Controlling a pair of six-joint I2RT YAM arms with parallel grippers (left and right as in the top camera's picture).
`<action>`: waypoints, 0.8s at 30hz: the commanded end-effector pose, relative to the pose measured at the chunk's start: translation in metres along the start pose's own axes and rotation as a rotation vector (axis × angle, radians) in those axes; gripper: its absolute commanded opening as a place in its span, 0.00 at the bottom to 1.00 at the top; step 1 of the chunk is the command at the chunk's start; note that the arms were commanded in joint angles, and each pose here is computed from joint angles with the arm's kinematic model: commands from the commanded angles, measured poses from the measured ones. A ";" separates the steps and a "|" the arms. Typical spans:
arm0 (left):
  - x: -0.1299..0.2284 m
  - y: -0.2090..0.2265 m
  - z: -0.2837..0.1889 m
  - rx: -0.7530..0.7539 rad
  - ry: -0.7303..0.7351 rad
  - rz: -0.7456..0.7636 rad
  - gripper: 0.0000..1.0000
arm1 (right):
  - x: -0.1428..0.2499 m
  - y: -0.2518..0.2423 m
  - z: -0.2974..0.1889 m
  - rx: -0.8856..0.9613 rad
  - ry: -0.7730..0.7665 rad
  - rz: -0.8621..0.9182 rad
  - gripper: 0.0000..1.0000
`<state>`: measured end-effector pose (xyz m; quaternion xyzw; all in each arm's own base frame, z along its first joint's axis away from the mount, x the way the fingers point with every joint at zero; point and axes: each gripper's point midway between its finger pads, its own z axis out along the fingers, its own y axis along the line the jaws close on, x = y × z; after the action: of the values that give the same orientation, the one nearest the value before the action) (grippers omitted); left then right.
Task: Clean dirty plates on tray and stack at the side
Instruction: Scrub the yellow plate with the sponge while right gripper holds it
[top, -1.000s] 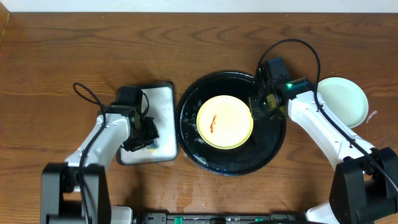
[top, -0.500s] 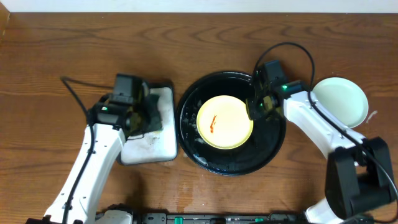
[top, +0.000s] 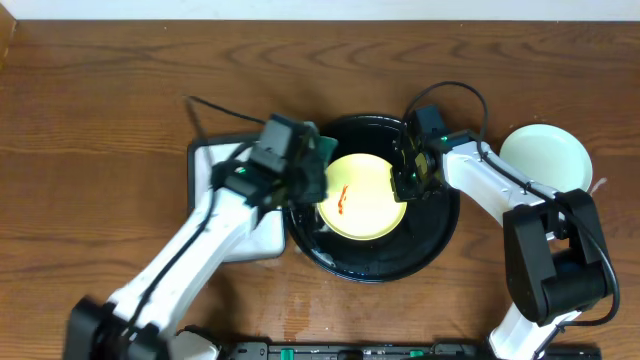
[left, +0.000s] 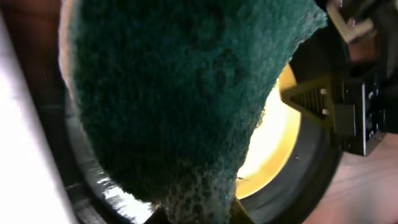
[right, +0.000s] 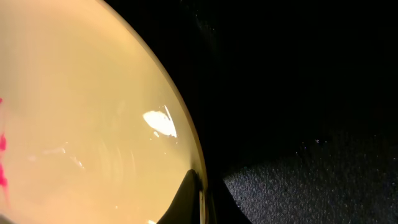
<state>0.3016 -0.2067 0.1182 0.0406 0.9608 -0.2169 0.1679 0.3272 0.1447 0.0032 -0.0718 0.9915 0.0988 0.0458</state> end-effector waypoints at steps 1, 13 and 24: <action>0.018 -0.033 0.035 0.124 0.125 -0.032 0.08 | 0.009 -0.001 0.008 0.011 0.034 -0.011 0.01; 0.057 0.005 0.117 -0.002 0.305 -0.165 0.08 | 0.009 -0.002 0.008 0.011 0.038 -0.011 0.01; 0.062 0.107 0.085 -0.367 0.334 -0.314 0.08 | 0.012 -0.002 0.008 0.013 0.046 -0.010 0.01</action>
<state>0.2820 -0.2098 0.0070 -0.0573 0.9827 -0.1729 -0.0329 0.3250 0.1471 0.0036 -0.0721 0.9908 0.1066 0.0408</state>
